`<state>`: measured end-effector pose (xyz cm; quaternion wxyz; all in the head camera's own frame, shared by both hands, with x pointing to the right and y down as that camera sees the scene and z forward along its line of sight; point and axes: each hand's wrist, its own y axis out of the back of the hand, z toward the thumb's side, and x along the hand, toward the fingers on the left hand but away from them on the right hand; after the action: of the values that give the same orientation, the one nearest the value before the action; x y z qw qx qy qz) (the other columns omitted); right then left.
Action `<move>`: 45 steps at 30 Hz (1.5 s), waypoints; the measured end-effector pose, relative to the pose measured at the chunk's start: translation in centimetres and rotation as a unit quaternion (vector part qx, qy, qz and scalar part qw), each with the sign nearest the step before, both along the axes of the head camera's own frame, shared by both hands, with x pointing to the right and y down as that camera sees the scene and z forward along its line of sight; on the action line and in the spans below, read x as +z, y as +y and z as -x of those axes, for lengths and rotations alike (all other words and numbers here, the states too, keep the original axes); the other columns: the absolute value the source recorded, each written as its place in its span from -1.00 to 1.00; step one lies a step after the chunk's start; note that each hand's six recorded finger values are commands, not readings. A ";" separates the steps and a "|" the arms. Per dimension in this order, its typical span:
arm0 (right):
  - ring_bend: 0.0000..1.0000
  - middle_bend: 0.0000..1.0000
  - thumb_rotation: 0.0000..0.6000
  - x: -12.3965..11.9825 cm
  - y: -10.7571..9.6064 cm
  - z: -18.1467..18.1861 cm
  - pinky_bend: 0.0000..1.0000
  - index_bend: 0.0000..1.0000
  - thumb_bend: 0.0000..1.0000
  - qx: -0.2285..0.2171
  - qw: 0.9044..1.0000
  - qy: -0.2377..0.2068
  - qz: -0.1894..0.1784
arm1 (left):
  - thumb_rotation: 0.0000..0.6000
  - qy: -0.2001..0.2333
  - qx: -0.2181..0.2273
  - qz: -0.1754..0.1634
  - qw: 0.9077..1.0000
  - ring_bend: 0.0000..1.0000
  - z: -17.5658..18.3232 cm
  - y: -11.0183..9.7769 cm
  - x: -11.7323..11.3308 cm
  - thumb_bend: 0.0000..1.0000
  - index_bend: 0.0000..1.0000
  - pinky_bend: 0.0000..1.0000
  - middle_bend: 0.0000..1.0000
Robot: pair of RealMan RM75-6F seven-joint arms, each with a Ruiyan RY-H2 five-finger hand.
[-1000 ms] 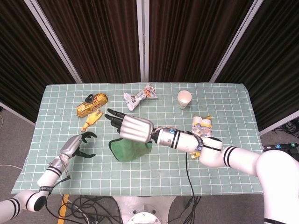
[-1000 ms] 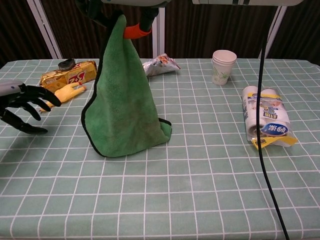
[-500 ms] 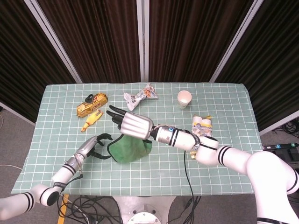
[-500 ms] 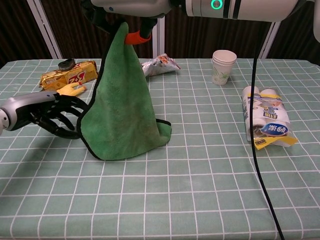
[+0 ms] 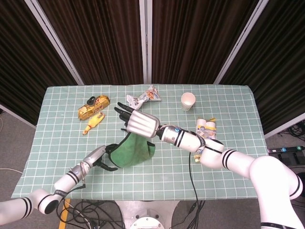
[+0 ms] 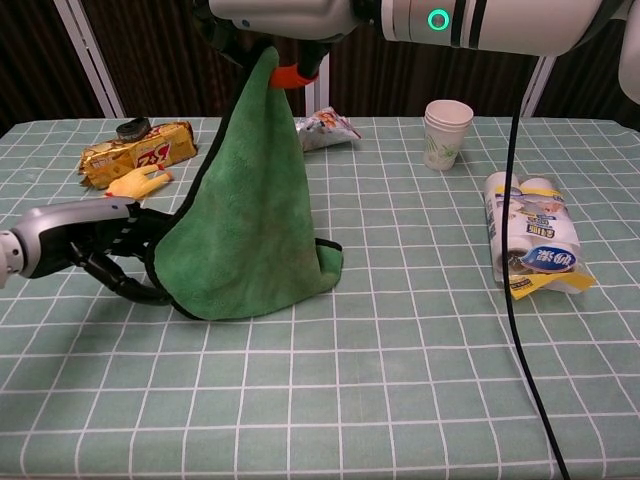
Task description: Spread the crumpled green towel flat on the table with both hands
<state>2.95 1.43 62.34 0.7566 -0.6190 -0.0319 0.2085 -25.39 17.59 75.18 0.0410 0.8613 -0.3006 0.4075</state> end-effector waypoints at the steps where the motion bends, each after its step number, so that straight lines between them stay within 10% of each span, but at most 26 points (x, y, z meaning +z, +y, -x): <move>1: -0.93 -0.48 1.00 0.0 -0.1 -0.1 -0.97 0.57 -0.08 0.001 1.000 0.001 -0.001 | 1.00 -0.005 0.004 -0.004 1.000 -0.67 0.0 0.0 0.1 -0.82 -0.16 -0.43 -0.64; 23: -0.93 -0.48 1.00 0.6 0.2 -0.7 -0.97 0.57 -0.08 0.002 1.000 0.011 0.000 | 1.00 -0.024 -0.031 0.008 0.999 -0.67 1.2 -0.4 0.3 -0.70 0.11 -0.43 -0.52; 45: -0.93 -0.47 1.00 0.4 0.6 -1.7 -0.97 0.61 -0.08 0.014 1.000 -0.005 0.016 | 1.00 -0.028 -0.060 0.004 0.998 -0.66 0.8 -1.5 0.5 -0.07 0.32 -0.43 -0.38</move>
<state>4.64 2.04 62.76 0.7431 -0.6317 -0.0411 0.2170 -26.20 16.11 75.66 0.0605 0.8301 -0.3507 0.4293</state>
